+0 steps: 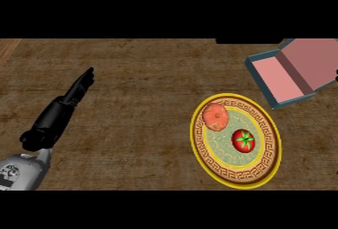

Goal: Pick the tomato from the plate and place it in the cardboard box

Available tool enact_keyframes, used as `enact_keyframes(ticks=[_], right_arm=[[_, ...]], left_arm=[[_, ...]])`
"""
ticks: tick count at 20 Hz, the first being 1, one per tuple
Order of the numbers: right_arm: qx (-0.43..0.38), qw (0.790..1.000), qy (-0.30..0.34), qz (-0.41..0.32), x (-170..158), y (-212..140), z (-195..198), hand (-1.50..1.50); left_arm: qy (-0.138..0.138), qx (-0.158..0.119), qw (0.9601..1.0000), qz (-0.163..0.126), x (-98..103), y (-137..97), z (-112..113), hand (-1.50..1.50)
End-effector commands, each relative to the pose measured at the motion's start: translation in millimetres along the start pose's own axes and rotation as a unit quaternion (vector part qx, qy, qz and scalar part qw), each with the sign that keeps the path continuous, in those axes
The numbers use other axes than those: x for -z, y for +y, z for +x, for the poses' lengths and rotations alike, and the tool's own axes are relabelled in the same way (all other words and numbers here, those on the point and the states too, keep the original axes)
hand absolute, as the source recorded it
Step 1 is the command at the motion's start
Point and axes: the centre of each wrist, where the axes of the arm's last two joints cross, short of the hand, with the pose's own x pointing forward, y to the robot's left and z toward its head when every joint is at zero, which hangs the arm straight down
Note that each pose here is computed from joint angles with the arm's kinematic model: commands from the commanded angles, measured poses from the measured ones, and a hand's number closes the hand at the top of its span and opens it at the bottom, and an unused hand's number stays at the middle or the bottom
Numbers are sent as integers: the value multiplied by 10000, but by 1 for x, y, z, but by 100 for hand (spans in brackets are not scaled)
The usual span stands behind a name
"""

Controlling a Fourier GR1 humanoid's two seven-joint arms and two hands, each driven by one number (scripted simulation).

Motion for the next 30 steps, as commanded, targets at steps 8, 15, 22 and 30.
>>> enact_keyframes(ticks=[8,15,22,30], right_arm=[[-1480,9738,621,1614,1,19,101,-150],[-1464,9623,1062,2033,32,59,119,-150],[-1478,9552,1256,2236,45,85,156,-150],[-1799,9533,1497,1908,50,97,147,-150]], left_arm=[[70,-35,10000,-45,2,6,-3,0],[-69,40,9999,-111,11,-1,4,0],[-23,35,10000,-41,0,9,3,0],[-19,-36,10000,45,8,-4,4,0]])
